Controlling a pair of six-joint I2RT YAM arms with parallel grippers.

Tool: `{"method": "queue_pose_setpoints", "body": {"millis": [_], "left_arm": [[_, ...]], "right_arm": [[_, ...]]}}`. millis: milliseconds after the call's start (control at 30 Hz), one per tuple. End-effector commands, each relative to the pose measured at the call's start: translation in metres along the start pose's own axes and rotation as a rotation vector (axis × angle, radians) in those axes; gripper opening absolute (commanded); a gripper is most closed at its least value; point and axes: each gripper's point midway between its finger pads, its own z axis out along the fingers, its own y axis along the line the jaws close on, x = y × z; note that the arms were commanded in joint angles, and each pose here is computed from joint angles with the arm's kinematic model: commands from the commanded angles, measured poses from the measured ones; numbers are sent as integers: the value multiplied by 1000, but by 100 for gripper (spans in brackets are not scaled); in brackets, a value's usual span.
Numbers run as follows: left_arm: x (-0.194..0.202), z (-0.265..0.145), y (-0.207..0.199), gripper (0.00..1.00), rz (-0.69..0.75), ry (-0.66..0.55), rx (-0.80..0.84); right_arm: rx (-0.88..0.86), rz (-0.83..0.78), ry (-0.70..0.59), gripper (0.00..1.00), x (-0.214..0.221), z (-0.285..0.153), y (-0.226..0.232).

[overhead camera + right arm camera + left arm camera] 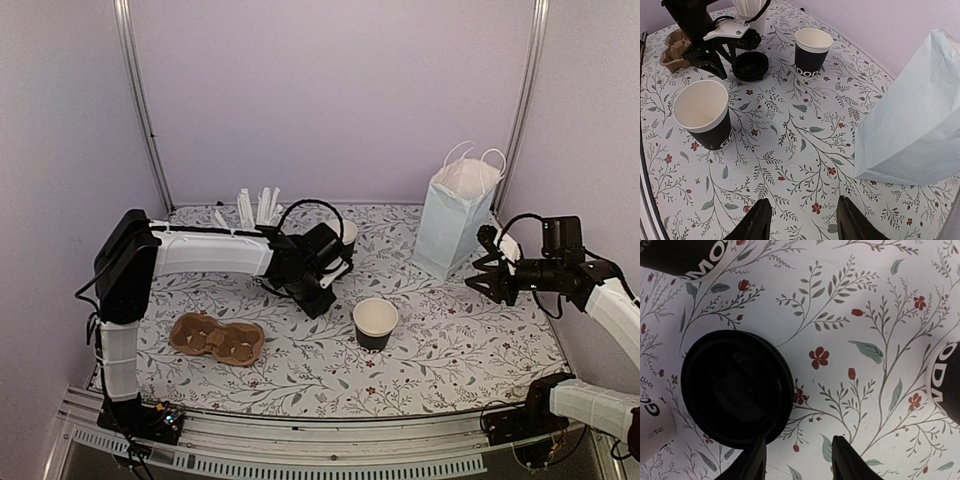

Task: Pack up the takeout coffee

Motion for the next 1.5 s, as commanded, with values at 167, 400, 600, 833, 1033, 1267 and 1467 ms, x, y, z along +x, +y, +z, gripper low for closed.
{"method": "queue_pose_setpoints", "body": {"millis": [167, 400, 600, 833, 1033, 1267, 1467], "left_arm": [[-30, -1, 22, 44, -74, -45, -12], [-34, 9, 19, 43, -113, 4, 47], [-36, 17, 21, 52, -158, 39, 51], [-33, 24, 22, 46, -179, 82, 49], [-33, 26, 21, 41, -184, 92, 49], [-29, 31, 18, 38, -185, 115, 62], [-27, 33, 16, 31, -187, 122, 70]], "right_arm": [[-70, -15, -33, 47, -2, 8, 7], [-64, -16, -11, 47, 3, 11, 4], [-74, -24, -26, 47, 0, 9, 7], [-85, -31, -27, 47, 0, 10, 11], [-86, -37, -21, 47, 0, 11, 11], [-82, -44, -19, 47, 0, 12, 12], [-81, -48, -20, 47, 0, 12, 12]]}}
